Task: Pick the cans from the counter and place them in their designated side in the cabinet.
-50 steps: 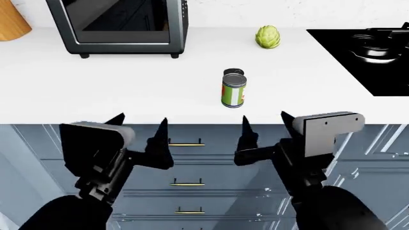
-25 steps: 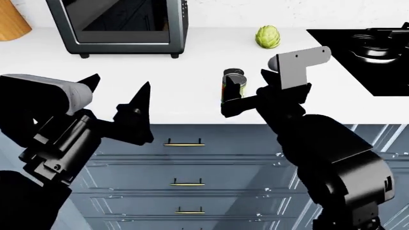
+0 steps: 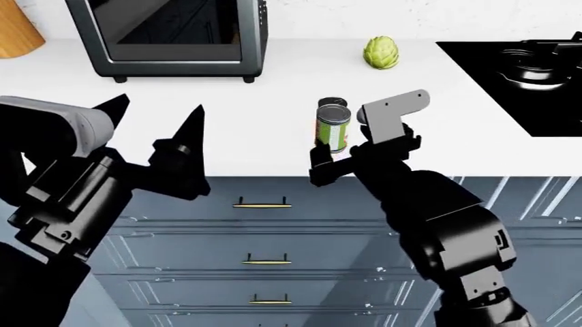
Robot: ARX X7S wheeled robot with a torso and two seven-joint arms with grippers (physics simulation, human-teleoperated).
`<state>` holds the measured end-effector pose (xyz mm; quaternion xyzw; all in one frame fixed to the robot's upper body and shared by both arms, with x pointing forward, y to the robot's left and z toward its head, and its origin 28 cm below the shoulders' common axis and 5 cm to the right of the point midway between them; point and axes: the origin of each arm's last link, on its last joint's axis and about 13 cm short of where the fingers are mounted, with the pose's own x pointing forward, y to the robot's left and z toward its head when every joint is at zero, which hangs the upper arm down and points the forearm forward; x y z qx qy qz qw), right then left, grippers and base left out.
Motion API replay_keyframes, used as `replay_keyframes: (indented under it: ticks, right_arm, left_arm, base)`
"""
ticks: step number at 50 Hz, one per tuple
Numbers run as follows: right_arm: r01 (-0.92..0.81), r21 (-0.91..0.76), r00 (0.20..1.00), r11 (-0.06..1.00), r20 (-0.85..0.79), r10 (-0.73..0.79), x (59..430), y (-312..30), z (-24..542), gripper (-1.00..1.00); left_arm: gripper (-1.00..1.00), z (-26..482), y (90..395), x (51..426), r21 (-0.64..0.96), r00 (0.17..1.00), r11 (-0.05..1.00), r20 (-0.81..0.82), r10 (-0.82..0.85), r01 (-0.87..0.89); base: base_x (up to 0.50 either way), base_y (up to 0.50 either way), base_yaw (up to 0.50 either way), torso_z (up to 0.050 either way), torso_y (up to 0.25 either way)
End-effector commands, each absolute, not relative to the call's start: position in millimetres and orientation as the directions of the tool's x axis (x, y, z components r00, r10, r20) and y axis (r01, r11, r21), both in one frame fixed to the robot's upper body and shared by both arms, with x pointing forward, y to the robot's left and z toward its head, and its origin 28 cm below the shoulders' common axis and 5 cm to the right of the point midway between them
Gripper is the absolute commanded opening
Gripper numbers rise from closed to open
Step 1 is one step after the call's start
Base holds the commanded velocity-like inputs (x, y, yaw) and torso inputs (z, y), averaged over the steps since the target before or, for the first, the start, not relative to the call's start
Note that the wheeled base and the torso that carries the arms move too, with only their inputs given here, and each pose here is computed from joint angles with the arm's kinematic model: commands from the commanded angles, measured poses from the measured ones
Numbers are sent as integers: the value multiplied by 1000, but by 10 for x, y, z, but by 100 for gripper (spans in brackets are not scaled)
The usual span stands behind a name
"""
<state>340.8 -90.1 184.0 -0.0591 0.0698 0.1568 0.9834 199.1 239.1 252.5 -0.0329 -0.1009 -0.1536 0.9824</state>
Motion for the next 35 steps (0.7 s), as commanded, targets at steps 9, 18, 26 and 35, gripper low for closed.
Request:
replay_keyframes:
  ticks: [9, 18, 26, 35]
  right_arm:
    - [-310, -84, 926, 947, -250, 281, 3618, -860, 1627, 100]
    - [-311, -69, 925, 948, -254, 284, 3771, -798, 1656, 100]
    - [-302, -61, 927, 951, -252, 278, 3899, -749, 1643, 100]
    - [-288, -59, 929, 956, -259, 264, 4019, -732, 1599, 100]
  left_arm:
    - [100, 2518, 2396, 2015, -30, 932, 951, 212, -294, 306]
    - [100, 2482, 2392, 2025, -42, 933, 950, 211, -293, 308]
    - [100, 2463, 2397, 2033, -45, 933, 951, 210, -291, 307]
    - [100, 2459, 2406, 2026, -47, 935, 952, 210, -285, 301]
  base:
    - [0, 0, 0, 0, 0]
    - [0, 0, 0, 0, 0]
    - [0, 0, 0, 0, 0]
    - [0, 0, 0, 0, 0]
